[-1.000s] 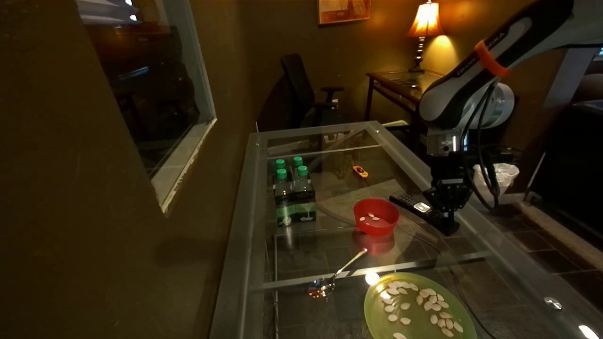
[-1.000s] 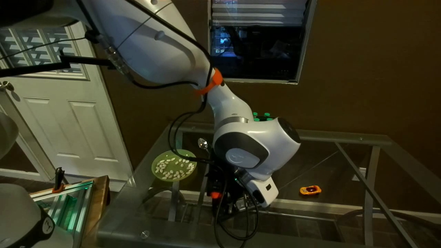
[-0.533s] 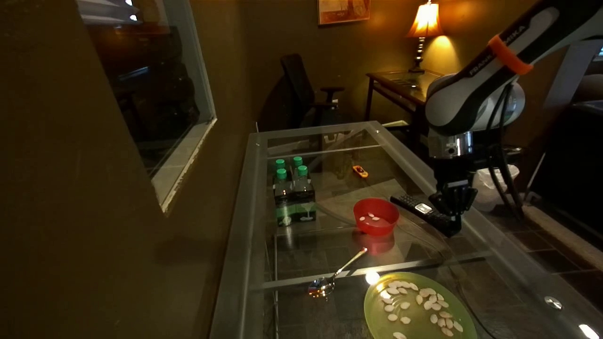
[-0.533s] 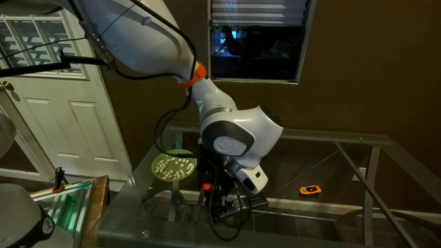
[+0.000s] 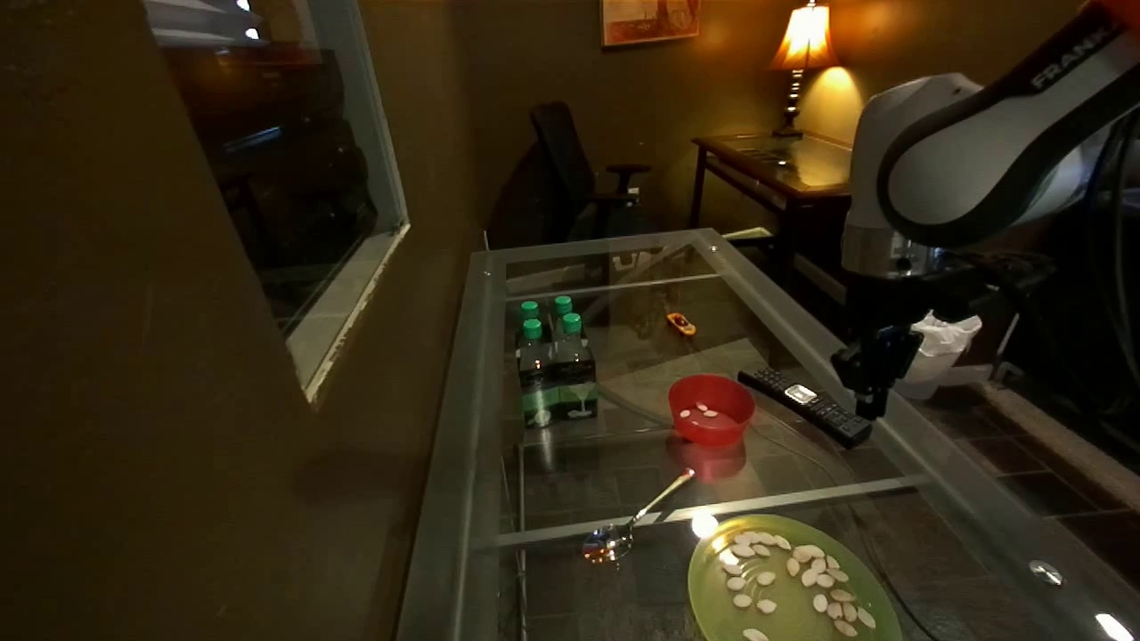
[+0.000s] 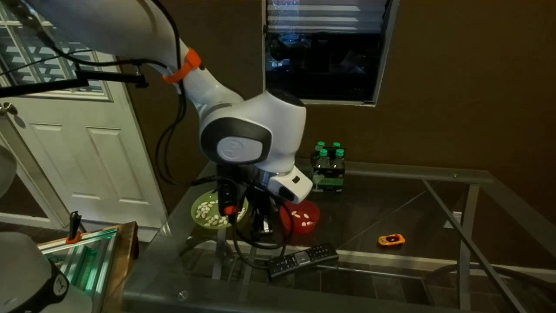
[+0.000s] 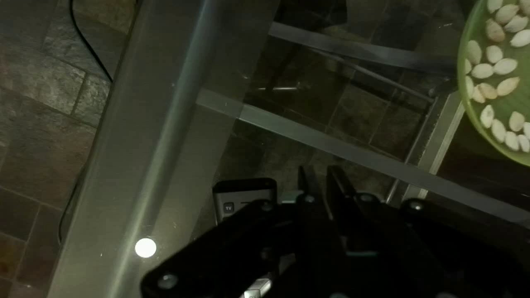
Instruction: Press a button on the remote control.
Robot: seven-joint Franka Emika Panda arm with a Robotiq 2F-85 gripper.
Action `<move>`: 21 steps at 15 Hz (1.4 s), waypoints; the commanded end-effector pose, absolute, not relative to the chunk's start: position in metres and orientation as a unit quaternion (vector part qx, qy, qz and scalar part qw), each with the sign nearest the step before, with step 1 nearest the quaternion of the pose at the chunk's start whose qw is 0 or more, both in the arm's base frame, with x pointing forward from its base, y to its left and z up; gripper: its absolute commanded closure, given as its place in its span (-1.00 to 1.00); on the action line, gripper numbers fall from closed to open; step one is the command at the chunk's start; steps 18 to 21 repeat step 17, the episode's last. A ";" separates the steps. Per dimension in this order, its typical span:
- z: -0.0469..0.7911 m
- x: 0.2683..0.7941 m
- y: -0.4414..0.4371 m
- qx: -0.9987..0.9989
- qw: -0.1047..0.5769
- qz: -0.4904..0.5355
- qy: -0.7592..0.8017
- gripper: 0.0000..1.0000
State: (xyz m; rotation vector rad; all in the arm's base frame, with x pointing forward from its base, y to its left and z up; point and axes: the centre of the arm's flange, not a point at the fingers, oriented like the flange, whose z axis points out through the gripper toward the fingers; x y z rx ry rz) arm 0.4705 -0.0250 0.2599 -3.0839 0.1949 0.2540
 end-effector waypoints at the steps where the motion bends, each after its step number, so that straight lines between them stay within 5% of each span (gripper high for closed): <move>1: 0.307 0.433 -0.010 -0.997 0.023 0.028 0.067 0.09; 9: 0.370 0.398 -0.013 -0.996 -0.003 -0.079 0.042 -0.97; 21: 0.371 0.396 -0.016 -0.998 0.003 -0.064 0.024 -1.00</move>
